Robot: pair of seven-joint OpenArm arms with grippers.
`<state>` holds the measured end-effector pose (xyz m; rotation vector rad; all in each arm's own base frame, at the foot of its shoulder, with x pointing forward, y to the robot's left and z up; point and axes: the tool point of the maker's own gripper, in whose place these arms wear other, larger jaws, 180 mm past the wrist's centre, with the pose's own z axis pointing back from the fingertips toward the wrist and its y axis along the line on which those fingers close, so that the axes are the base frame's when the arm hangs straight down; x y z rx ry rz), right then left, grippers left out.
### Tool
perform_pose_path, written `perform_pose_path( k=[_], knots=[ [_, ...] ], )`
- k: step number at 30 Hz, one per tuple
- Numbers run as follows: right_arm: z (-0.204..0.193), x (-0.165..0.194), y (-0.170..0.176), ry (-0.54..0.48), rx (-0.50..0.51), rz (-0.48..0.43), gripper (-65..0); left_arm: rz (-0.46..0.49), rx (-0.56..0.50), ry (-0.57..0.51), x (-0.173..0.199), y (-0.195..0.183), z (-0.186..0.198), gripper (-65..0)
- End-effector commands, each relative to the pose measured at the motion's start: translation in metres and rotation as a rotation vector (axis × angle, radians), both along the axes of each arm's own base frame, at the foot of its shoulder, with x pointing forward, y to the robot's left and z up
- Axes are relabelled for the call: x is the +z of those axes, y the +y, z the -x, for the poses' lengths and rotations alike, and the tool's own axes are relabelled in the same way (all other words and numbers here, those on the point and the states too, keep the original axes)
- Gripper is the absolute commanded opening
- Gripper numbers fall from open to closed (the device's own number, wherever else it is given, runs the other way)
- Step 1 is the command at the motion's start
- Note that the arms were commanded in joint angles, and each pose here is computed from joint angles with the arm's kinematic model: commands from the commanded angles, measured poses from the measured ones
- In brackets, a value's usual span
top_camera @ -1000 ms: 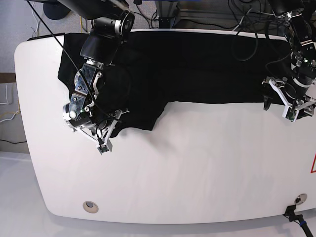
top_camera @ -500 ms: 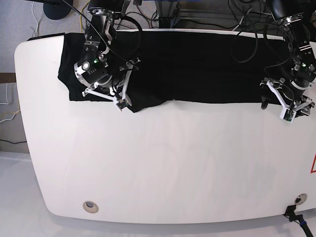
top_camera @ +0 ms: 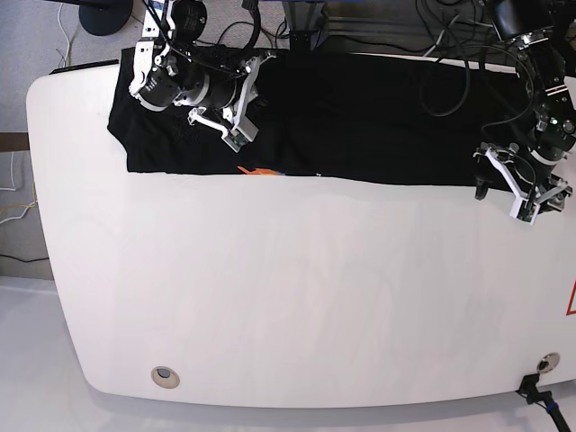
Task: Fold the T-shirt properly
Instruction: 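Grasp the shirt's folded end with the right gripper and lift it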
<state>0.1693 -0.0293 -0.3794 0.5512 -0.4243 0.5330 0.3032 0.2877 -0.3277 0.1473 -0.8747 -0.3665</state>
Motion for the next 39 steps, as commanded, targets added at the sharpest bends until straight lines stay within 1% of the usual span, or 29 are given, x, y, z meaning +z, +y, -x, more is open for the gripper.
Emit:
perform_pose_path(
  k=[1,4,8,9,11,14,16,18,20,23,26,28,30,32,39],
  knots=[
    [0.002,0.011,-0.001,-0.030,0.026,-0.060,-65.0,-0.007,-0.006,-0.050,0.015,0.002,-0.008,-9.5],
    [0.011,0.015,-0.007,-0.023,0.076,-0.095,-65.0,-0.007,-0.006,-0.050,0.015,0.002,-0.008,-9.5],
    [0.028,0.021,0.001,-0.001,0.190,-0.151,-65.0,-0.007,-0.006,-0.050,0.015,0.002,-0.008,-9.5],
    [0.034,0.023,0.003,0.008,0.228,-0.165,-63.4,-0.007,-0.007,-0.050,0.015,0.002,-0.008,-9.5],
    [0.045,0.025,0.003,0.027,0.297,-0.181,-51.8,-0.009,-0.007,-0.050,0.015,0.002,-0.008,-9.5],
    [0.048,0.027,-0.010,0.039,0.329,-0.172,-38.6,-0.009,-0.007,-0.050,0.015,0.002,-0.008,-9.5],
    [0.037,0.029,-0.021,0.014,0.346,-0.134,-31.2,-0.008,-0.008,-0.051,0.015,0.002,-0.008,-9.5],
    [0.024,0.032,-0.033,-0.017,0.353,-0.091,-26.8,-0.008,-0.008,-0.051,0.015,0.002,-0.008,-9.5],
    [0.008,0.033,-0.047,-0.043,0.337,-0.051,-26.5,-0.008,-0.008,-0.051,0.015,0.002,-0.008,-9.5],
    [-0.015,0.024,-0.075,-0.066,0.255,0.047,-26.5,-0.008,-0.008,-0.051,0.015,0.002,-0.008,-9.5],
    [-0.030,0.011,-0.079,-0.084,0.203,0.133,-26.5,-0.008,-0.008,-0.051,0.015,0.002,-0.008,-9.5],
    [-0.033,0.003,-0.073,-0.087,0.177,0.171,-26.5,-0.008,-0.008,-0.051,0.015,0.002,-0.008,-9.5],
    [-0.034,-0.002,-0.061,-0.089,0.153,0.183,-26.5,-0.008,-0.008,-0.051,0.015,0.002,-0.008,-9.5],
    [-0.035,-0.004,-0.049,-0.089,0.133,0.177,-26.5,-0.008,-0.008,-0.051,0.015,0.002,-0.008,-9.5],
    [-0.037,-0.001,-0.016,-0.089,0.104,0.097,-26.5,-0.007,-0.007,-0.051,0.015,0.002,-0.008,-9.5]
  ],
)
